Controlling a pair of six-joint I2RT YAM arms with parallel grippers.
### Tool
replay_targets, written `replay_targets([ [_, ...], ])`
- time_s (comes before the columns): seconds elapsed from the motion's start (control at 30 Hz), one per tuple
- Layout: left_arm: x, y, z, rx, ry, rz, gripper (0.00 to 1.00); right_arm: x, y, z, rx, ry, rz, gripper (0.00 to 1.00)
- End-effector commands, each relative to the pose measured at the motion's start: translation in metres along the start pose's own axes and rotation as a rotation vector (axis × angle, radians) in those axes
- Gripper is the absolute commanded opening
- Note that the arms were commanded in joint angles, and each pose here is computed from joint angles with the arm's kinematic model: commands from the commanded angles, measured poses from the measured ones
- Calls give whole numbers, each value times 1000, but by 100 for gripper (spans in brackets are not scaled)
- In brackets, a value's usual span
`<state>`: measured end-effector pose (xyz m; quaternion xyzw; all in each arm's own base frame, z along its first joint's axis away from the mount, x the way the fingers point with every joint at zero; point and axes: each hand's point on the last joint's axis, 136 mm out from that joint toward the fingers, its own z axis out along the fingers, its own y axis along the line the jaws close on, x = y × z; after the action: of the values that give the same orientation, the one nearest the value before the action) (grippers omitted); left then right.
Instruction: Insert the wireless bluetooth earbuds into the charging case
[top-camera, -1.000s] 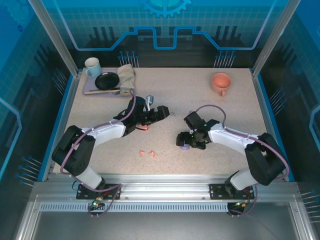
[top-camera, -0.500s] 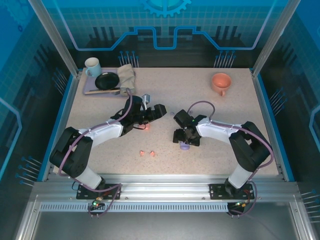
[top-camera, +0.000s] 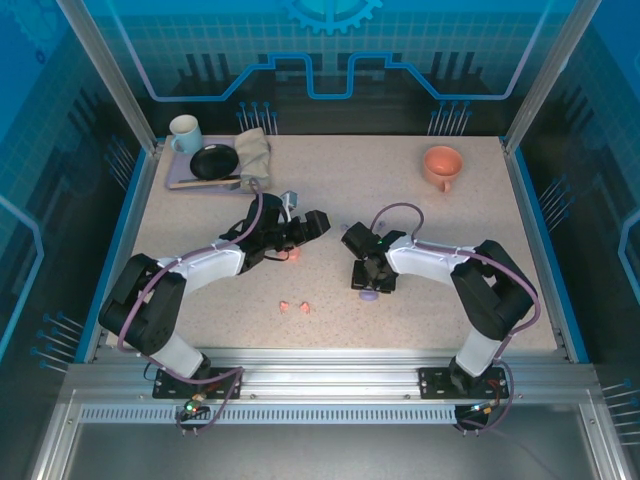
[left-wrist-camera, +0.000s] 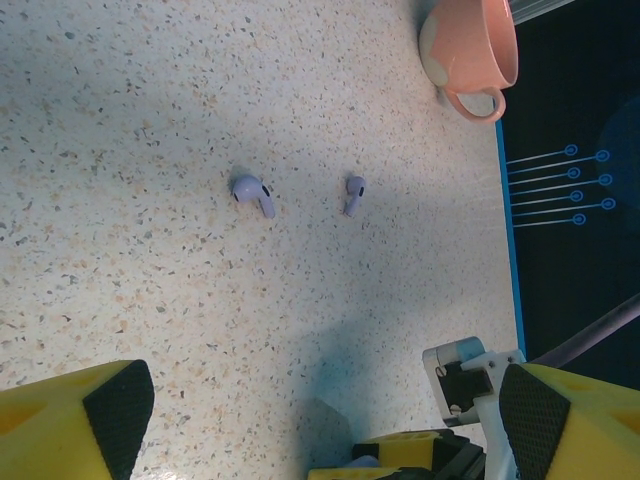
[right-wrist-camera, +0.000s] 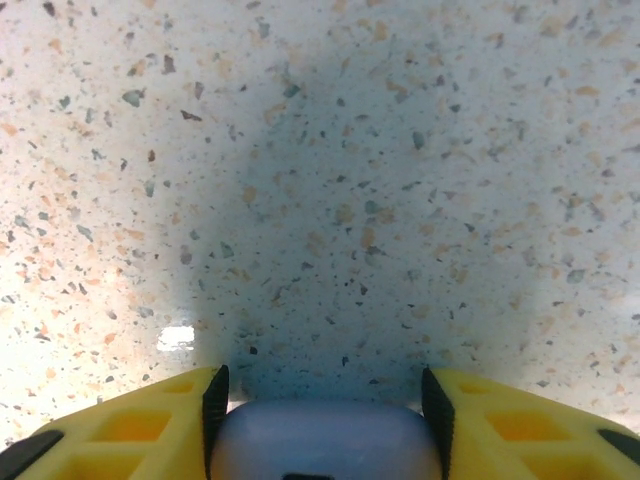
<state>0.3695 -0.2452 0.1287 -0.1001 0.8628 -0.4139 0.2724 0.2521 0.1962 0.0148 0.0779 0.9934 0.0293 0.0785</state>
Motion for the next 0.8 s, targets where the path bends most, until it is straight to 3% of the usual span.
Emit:
replay_targets([
  [0.0,-7,-5,-7,19,-31,-13,92,7,-2,-2,13,14,-2,44],
  [0.27,-6,-6,-7,23,-22,-14,92,-16,2,-24,-97,-36,65,39],
  [0.57,3,-10,-4,75,19,-17,92,-65,5,-68,-399,-89,229,36],
  [0.77,11,-25,3,196,64,-52,92,-95,5,-96,-556,-87,313,36],
])
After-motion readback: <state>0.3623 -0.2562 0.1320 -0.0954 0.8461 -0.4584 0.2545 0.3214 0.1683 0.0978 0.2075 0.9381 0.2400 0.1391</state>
